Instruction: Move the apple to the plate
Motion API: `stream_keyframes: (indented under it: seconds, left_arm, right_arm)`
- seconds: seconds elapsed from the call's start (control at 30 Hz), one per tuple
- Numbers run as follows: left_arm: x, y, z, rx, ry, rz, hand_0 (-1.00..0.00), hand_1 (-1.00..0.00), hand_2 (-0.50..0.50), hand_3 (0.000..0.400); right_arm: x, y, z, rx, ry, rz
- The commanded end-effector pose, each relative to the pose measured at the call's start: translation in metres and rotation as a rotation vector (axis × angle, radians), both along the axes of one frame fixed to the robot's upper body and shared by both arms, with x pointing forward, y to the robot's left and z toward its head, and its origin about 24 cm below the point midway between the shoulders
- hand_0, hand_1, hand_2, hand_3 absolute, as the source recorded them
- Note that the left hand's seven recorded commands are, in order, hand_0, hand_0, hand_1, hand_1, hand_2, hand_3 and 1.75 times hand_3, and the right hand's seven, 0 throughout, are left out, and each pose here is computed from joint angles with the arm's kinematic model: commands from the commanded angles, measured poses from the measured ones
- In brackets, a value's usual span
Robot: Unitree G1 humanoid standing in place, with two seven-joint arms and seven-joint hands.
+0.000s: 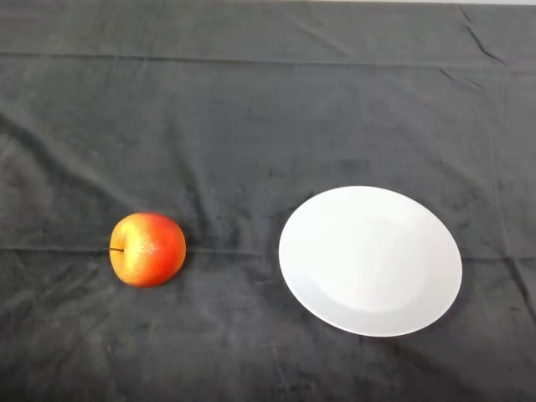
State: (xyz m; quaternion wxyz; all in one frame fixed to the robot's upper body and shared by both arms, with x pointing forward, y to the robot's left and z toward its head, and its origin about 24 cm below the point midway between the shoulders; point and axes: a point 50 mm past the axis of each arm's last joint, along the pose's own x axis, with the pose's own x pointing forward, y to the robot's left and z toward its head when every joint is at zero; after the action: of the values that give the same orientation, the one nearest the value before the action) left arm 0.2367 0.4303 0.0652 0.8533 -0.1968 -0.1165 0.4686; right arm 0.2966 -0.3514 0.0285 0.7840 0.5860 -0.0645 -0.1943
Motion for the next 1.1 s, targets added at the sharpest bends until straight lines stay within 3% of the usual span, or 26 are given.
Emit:
stream_keyframes:
  seconds: [0.03, 0.7, 1.1]
  left_arm:
    - [0.01, -0.005, 0.011, 0.032, -0.053, -0.028, 0.0, 0.0, 0.0, 0.0]
    - [0.018, -0.012, 0.012, 0.055, -0.043, -0.062, 0.0, 0.0, 0.0, 0.0]
    - [0.043, -0.039, 0.011, 0.103, -0.023, -0.183, 0.0, 0.0, 0.0, 0.0]
  right_arm:
    - [0.002, -0.0063, 0.0094, -0.005, -0.034, -0.0229]
    - [0.002, -0.0063, 0.0094, -0.006, -0.034, -0.0228]
    - [0.002, -0.0062, 0.0094, -0.006, -0.034, -0.0228]
